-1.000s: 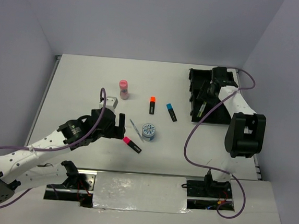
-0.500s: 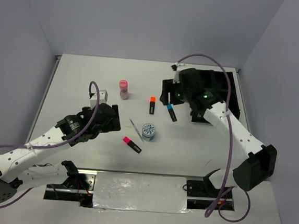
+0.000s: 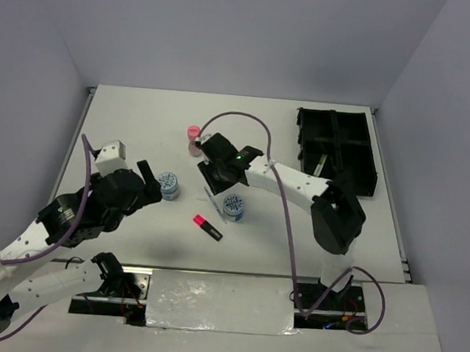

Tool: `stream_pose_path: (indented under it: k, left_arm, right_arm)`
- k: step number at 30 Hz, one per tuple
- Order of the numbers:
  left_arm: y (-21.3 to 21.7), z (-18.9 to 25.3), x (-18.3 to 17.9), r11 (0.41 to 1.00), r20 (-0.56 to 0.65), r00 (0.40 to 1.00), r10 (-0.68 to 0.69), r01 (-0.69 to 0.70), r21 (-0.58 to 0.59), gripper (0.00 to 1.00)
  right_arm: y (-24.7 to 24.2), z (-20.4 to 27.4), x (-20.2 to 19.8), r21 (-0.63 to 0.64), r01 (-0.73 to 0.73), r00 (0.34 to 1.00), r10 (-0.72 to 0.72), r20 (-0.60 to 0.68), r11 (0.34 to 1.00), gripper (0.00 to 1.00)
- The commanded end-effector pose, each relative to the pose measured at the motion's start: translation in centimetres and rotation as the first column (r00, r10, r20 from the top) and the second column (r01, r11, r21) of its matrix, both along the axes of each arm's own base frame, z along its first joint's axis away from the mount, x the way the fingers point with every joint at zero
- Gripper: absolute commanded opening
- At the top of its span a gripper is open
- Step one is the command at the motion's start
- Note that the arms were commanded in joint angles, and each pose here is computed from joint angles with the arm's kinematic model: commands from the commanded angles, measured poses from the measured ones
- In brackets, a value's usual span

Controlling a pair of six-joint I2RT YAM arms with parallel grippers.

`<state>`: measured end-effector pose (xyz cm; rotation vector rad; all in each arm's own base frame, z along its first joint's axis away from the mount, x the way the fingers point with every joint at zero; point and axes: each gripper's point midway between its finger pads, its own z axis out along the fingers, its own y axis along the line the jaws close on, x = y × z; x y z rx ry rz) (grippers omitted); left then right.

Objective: Sort the stationery into containers
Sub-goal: Pick up the pen from the center of the board.

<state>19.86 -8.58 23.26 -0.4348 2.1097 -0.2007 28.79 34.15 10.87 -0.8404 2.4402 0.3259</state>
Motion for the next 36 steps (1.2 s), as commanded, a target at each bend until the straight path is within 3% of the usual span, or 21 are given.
stream_pose_path:
  k: [1,24,30,36]
  left_arm:
    - [1.5,1.0,-0.2,0.998,0.025,1.0,0.011,-0.013,0.057,0.99]
    - [0.5,-1.2,-0.4,0.996,-0.022,0.998,-0.051,0.052,0.071,0.99]
    - [0.2,-1.6,-0.4,0.996,-0.029,0.998,-0.058,0.06,0.068,0.99]
    - [-0.3,-1.6,-0.2,0.995,-0.031,0.997,-0.075,0.077,0.057,0.99]
  right_arm:
    - [0.6,-1.2,0.7,-0.087,-0.006,1.0,0.008,0.021,0.996,0.41]
    - [1.8,-9.9,0.3,-0.219,-0.077,0.991,0.05,-0.126,0.973,0.4]
    - [1.1,-10.3,0.5,-0.246,-0.033,0.992,0.001,-0.128,0.969,0.37]
    - [1.0,-10.1,0.2,-0.235,0.007,0.99,-0.04,-0.138,0.972,0.25]
